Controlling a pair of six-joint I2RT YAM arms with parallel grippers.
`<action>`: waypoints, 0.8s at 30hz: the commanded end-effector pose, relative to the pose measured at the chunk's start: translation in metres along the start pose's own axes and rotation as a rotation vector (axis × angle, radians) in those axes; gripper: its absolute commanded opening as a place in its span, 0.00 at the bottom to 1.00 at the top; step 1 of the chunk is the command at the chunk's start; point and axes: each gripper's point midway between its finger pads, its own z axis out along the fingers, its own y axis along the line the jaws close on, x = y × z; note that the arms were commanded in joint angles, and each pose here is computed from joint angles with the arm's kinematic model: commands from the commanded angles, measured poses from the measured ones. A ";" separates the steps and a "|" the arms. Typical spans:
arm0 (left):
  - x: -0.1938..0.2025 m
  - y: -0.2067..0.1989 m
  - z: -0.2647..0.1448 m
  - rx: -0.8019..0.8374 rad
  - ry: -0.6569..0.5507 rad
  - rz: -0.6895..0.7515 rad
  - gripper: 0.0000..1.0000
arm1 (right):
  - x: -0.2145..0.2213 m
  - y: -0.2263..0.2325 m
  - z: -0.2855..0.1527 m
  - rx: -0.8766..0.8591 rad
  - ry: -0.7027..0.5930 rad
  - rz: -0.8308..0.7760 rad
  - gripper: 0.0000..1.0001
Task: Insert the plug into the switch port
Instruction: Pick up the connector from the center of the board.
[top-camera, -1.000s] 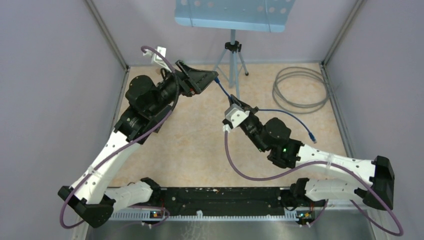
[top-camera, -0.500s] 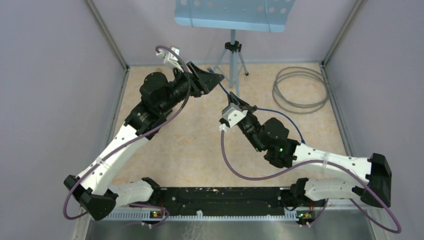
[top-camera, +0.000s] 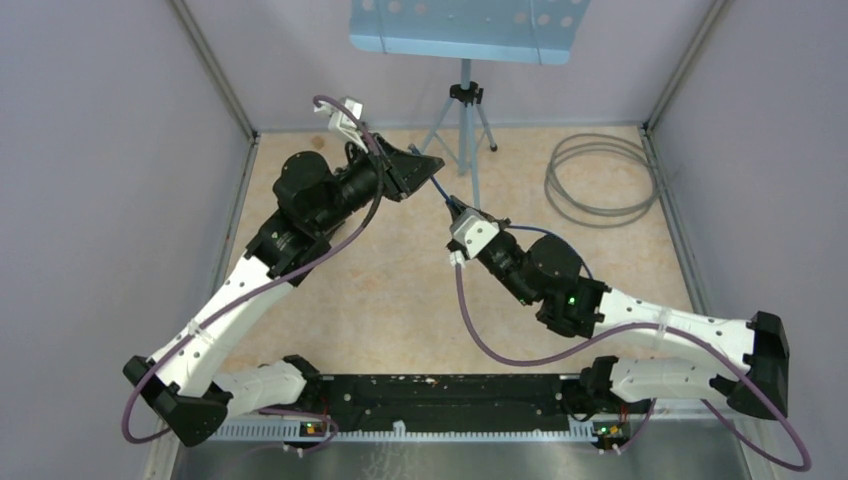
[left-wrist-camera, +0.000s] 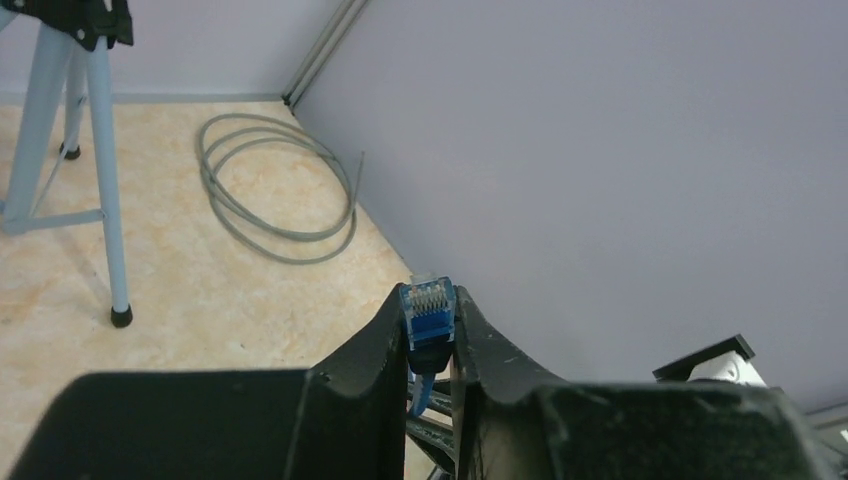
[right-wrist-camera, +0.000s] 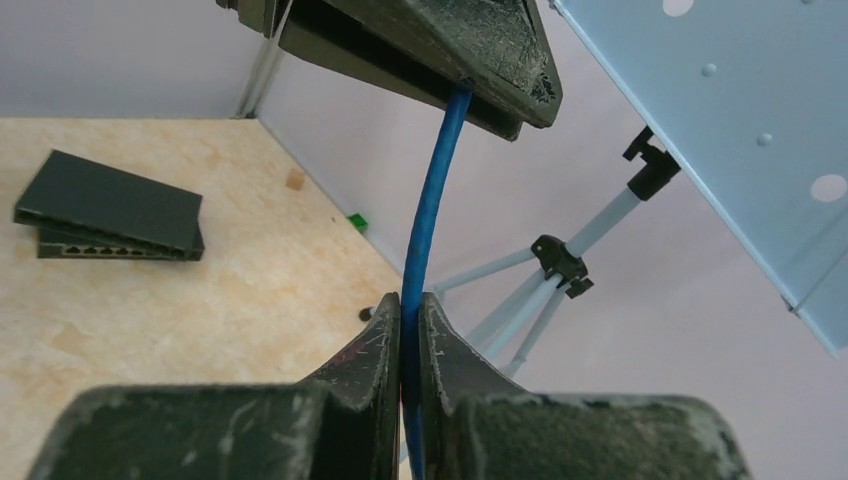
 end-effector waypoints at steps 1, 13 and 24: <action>-0.019 -0.045 -0.018 0.218 -0.074 0.139 0.00 | -0.045 -0.004 -0.009 -0.080 -0.114 0.163 0.14; 0.022 -0.093 -0.073 0.644 -0.016 0.446 0.00 | -0.118 0.020 -0.060 -0.413 -0.362 0.550 0.68; 0.036 -0.127 -0.117 0.912 0.003 0.559 0.00 | -0.143 0.030 -0.069 -0.502 -0.481 0.694 0.59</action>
